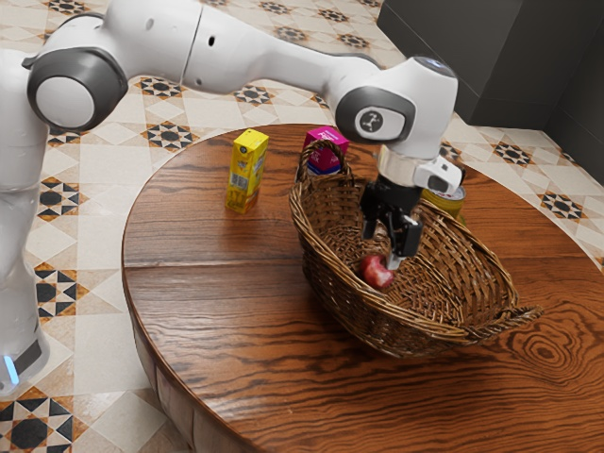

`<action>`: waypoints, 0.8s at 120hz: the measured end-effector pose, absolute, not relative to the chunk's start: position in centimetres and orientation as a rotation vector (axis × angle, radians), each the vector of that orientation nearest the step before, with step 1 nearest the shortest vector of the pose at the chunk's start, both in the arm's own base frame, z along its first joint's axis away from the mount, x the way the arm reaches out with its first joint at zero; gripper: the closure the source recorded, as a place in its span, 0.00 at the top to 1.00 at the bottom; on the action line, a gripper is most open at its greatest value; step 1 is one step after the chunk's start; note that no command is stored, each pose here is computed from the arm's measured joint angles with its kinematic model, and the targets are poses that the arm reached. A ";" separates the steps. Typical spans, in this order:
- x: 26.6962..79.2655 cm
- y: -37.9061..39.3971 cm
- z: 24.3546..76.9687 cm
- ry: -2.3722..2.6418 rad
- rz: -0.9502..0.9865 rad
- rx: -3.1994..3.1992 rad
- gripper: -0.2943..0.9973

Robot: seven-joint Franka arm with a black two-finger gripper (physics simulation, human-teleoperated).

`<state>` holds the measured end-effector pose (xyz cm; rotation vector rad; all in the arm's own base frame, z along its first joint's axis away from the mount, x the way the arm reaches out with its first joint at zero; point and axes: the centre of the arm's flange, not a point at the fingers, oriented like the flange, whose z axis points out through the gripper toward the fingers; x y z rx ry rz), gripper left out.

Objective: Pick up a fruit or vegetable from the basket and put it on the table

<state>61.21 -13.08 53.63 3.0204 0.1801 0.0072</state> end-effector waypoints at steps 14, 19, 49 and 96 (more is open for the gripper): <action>61.3 -12.9 52.8 0.221 -0.003 3.008 0.77; 61.4 -12.9 52.6 0.232 -0.001 3.004 0.77; 61.5 -13.5 51.0 0.270 0.006 2.993 0.77; 61.4 -13.9 50.5 0.305 0.019 2.992 0.77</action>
